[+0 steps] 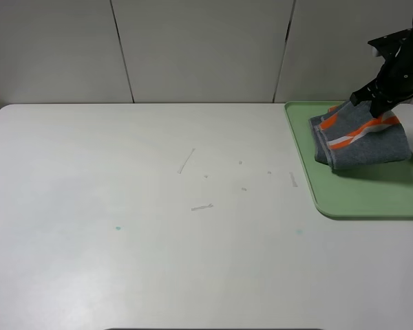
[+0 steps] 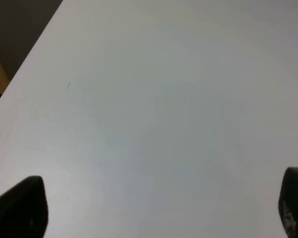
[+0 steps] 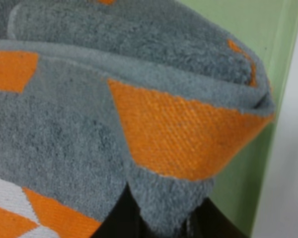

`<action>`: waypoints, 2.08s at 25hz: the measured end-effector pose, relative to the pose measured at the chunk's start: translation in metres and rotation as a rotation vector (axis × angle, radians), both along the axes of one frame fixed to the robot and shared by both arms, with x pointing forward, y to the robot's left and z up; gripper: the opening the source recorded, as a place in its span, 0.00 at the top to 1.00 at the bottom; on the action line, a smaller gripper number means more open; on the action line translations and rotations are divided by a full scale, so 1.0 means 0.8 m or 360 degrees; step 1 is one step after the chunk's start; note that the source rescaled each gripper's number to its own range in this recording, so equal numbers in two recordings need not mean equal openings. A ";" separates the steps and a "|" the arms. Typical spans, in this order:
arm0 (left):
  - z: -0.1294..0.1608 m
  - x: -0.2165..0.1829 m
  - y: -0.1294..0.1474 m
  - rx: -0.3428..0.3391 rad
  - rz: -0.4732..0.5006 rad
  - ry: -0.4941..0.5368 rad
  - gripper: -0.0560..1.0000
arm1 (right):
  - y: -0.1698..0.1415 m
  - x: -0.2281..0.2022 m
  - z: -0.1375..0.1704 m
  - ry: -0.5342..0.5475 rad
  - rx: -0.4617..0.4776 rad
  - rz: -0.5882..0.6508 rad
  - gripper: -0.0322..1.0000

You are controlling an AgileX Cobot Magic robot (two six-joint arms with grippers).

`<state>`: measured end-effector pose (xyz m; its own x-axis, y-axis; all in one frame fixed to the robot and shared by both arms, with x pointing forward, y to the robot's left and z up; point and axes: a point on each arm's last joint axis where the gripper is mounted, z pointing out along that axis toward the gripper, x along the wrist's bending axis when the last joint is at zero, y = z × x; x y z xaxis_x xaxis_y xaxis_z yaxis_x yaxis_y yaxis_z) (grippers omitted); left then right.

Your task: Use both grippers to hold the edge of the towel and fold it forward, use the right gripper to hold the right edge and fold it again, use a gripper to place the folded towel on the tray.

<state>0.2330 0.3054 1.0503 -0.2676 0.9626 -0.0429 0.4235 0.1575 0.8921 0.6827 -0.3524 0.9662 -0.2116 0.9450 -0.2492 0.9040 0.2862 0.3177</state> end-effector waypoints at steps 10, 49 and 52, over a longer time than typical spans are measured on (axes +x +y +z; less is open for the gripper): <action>0.000 0.000 0.000 0.0000 0.0000 0.0000 0.07 | 0.000 0.003 0.001 -0.0045 0.0011 -0.0032 0.11; 0.000 0.000 0.000 0.0000 0.0000 0.0000 0.07 | 0.043 -0.172 0.151 0.0187 0.0496 -0.0251 0.00; 0.000 0.000 0.000 0.0000 0.0000 0.0000 0.07 | 0.048 -0.210 0.164 0.0138 0.0515 -0.0249 0.00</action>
<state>0.2330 0.3054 1.0503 -0.2676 0.9626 -0.0429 0.4235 0.1575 0.8921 0.5146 -0.3139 1.0978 -0.0658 0.9946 0.0806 0.9563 0.0398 0.2896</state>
